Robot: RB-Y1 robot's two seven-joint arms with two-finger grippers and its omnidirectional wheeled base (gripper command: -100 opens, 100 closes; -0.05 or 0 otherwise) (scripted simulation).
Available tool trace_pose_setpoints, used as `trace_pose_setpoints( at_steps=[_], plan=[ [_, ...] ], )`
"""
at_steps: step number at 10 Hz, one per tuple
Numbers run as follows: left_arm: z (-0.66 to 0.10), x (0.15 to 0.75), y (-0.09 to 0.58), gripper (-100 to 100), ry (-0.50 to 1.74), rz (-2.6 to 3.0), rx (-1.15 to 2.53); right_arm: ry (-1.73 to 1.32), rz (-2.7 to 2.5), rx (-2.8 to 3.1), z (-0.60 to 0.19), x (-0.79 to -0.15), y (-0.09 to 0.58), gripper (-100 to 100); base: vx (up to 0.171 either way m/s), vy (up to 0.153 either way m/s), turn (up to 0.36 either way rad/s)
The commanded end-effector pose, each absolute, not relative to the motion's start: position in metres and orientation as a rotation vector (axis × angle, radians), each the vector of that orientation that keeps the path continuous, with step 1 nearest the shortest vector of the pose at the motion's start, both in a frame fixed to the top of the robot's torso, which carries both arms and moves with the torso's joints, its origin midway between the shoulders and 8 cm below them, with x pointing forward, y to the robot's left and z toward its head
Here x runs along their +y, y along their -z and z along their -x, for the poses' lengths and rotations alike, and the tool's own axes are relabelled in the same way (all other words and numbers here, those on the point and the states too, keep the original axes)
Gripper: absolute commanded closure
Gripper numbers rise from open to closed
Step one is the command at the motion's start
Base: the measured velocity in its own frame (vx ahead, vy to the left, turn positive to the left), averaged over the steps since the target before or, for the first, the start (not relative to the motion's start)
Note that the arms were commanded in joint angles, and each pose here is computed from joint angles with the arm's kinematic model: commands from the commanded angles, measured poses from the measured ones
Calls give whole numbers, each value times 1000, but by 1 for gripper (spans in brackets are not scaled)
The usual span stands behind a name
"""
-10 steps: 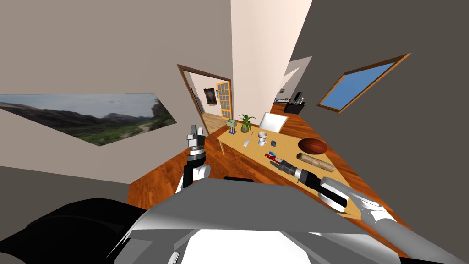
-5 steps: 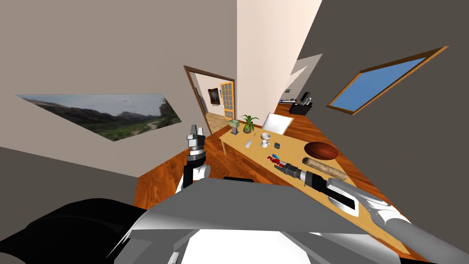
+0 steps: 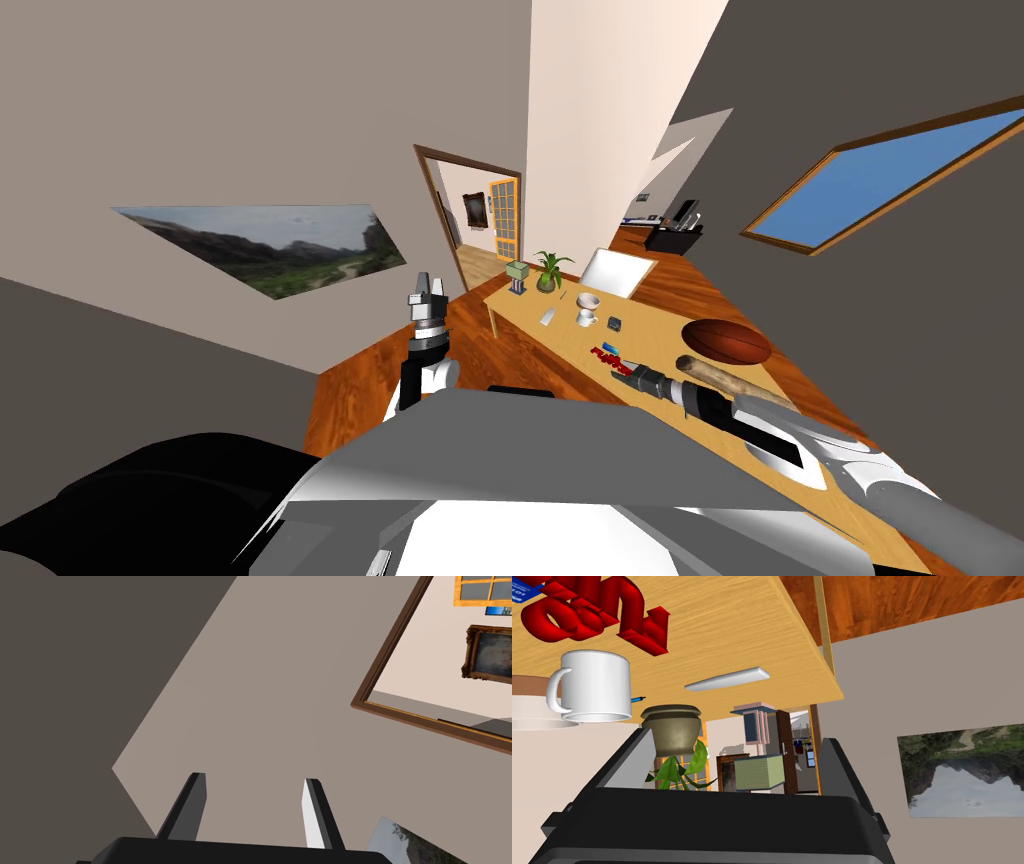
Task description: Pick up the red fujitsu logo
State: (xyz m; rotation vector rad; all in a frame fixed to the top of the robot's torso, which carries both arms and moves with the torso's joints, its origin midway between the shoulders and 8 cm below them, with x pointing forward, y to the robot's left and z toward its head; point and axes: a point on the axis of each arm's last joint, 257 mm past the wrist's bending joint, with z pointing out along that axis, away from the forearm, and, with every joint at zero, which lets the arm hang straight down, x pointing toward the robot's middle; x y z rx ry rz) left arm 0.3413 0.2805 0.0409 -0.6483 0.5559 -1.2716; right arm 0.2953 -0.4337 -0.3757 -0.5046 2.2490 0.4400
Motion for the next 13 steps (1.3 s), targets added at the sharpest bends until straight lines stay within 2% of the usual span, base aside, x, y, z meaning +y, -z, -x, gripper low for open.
trace_pose_setpoints(
  at_steps=[1,3,7,13],
  plan=[
    [-341,280,-41,0,1272,648,556,-392,560,2303,-283,-454,386,-100,45,-2,181],
    [-341,280,-41,0,1272,648,556,-358,539,2329,-278,-471,391,-100,28,-1,42],
    [-341,280,-41,0,1272,648,556,-220,646,2484,-233,-533,418,-100,43,11,192],
    [-341,280,-41,0,1272,648,556,-140,703,2583,-198,-570,432,-100,41,8,96]
  ],
)
